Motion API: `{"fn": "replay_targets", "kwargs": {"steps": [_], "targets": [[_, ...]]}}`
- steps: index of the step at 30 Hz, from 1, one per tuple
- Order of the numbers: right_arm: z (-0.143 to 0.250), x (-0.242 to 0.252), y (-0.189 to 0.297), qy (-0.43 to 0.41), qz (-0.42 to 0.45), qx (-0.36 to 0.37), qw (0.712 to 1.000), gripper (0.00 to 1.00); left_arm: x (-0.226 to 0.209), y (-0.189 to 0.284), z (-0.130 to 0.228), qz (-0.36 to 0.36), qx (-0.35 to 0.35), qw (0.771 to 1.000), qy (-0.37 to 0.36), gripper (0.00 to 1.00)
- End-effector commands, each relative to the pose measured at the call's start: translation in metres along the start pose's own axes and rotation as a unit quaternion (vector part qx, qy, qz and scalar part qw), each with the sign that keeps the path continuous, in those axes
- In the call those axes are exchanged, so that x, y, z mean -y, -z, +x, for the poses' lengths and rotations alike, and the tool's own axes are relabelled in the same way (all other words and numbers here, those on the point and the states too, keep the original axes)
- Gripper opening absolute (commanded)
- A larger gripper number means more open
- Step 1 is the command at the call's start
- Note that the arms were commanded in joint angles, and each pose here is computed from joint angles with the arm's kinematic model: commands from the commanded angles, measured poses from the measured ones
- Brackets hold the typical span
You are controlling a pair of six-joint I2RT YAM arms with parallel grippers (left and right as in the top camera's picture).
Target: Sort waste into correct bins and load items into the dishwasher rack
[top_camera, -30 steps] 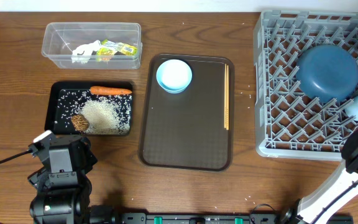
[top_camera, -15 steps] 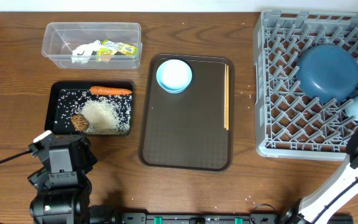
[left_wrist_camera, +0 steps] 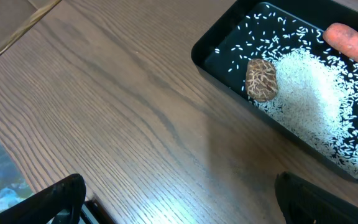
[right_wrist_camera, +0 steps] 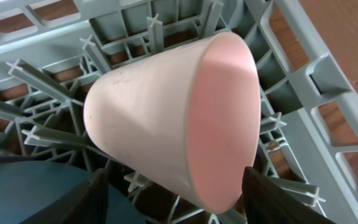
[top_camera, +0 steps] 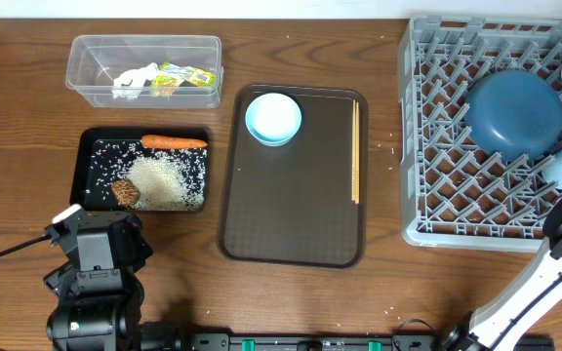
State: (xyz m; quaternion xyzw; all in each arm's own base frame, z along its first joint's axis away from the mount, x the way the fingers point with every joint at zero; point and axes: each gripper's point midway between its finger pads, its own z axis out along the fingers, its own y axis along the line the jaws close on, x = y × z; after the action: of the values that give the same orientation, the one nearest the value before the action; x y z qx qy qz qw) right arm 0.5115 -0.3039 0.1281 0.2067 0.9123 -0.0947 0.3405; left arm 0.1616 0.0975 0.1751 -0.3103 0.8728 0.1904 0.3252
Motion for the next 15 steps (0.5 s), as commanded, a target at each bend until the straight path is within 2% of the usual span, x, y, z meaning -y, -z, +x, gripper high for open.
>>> {"fn": "replay_targets", "kwargs": {"steps": [1, 6, 11, 13, 15], "targets": [[-0.002, -0.001, 0.001, 0.0, -0.008, -0.001, 1.0, 0.58, -0.002, -0.001, 0.001, -0.008, 0.0, 1.0, -0.009, 0.98], [0.006, -0.002, 0.004, -0.001, -0.01, -0.018, 1.0, 0.31, -0.002, -0.001, 0.001, -0.008, 0.0, 1.0, -0.009, 0.98], [0.009, -0.002, 0.011, -0.002, -0.01, -0.028, 1.0, 0.1, -0.002, -0.001, 0.001, -0.008, 0.0, 1.0, -0.009, 0.98], [0.007, -0.001, 0.017, -0.008, -0.008, -0.027, 1.0, 0.03, -0.002, -0.001, 0.001, -0.008, 0.0, 1.0, -0.009, 0.98], [0.002, -0.001, 0.023, -0.013, -0.008, -0.021, 1.0, 0.01, -0.002, -0.001, 0.001, -0.008, 0.0, 1.0, -0.009, 0.98]]}}
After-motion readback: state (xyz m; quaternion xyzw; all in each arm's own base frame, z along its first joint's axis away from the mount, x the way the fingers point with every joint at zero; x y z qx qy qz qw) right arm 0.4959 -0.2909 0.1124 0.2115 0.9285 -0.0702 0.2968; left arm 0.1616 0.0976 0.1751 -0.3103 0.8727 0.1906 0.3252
